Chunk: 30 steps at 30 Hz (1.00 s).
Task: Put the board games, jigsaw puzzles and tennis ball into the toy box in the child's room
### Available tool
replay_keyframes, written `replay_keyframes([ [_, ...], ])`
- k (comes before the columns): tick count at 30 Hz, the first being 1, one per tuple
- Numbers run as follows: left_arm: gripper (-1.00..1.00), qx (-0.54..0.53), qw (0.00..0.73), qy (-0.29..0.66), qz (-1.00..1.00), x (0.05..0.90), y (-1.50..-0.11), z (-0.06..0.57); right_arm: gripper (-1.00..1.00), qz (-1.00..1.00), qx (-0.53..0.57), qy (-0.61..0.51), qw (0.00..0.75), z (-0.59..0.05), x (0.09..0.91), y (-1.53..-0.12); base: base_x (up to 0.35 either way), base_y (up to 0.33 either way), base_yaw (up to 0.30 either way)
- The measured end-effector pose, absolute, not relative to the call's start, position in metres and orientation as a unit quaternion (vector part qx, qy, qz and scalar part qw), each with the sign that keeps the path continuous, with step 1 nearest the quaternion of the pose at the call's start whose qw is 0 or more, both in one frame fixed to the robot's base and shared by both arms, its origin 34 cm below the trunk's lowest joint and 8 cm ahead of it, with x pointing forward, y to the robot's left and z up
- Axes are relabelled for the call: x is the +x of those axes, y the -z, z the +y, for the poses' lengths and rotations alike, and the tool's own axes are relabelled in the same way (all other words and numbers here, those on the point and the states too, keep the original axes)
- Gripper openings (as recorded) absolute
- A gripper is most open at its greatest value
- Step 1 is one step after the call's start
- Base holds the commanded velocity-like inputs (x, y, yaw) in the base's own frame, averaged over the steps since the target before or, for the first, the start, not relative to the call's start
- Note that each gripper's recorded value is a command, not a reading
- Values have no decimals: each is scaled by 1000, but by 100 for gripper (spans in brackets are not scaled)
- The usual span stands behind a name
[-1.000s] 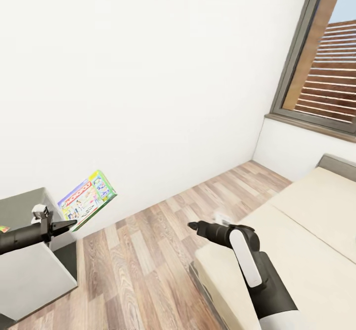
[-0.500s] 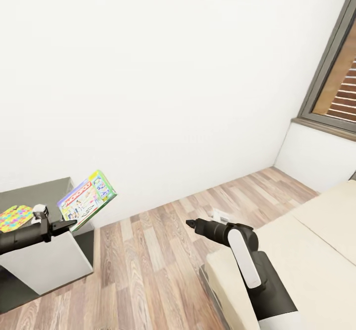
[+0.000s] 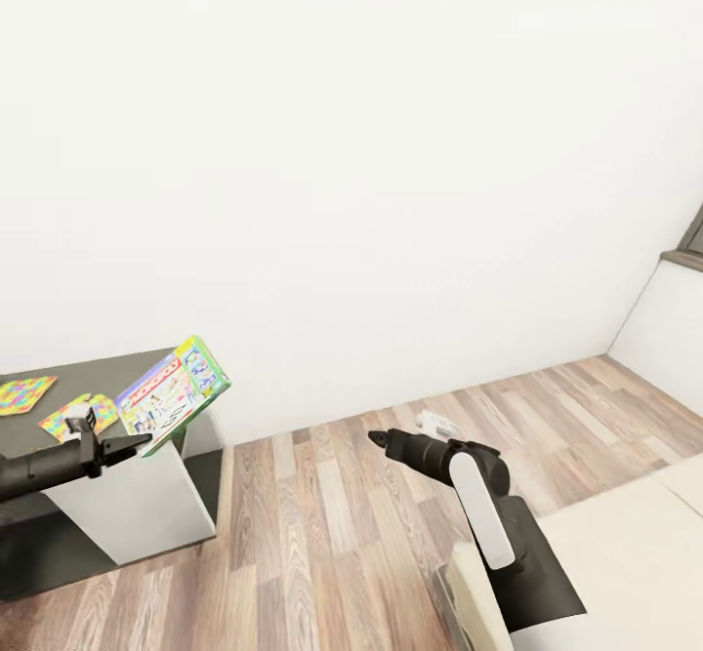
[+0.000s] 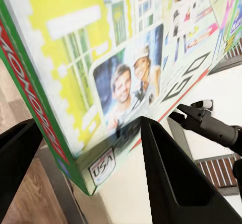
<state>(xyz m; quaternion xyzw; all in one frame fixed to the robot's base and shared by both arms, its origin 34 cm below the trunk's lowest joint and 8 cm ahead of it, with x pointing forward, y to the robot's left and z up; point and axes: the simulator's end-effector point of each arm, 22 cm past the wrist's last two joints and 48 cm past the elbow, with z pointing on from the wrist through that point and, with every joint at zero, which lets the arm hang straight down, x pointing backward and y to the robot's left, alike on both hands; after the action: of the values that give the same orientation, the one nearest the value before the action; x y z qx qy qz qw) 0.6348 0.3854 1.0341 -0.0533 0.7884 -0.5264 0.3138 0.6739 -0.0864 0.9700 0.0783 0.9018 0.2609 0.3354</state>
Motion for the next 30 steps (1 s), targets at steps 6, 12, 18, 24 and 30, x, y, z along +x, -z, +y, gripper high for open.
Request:
replay_keyframes([
  [6,-100,-54,313,526,789,635,-1033,385,100,905,51,-261,334,-68,668,-969,184,79,294],
  [12,-100,-54,312,526,789,635,-1032,385,100,905,47,-260,332,-65,667,-968,200,162,294],
  [18,-100,-55,311,526,789,635,-1031,385,100,906,47,-260,331,-65,667,-966,204,124,294],
  [24,-100,-56,310,526,790,635,-1029,385,100,906,47,-261,330,-64,667,-965,205,96,293],
  [30,-100,-56,309,526,790,635,-1028,385,100,907,47,-261,328,-64,667,-964,205,136,290],
])
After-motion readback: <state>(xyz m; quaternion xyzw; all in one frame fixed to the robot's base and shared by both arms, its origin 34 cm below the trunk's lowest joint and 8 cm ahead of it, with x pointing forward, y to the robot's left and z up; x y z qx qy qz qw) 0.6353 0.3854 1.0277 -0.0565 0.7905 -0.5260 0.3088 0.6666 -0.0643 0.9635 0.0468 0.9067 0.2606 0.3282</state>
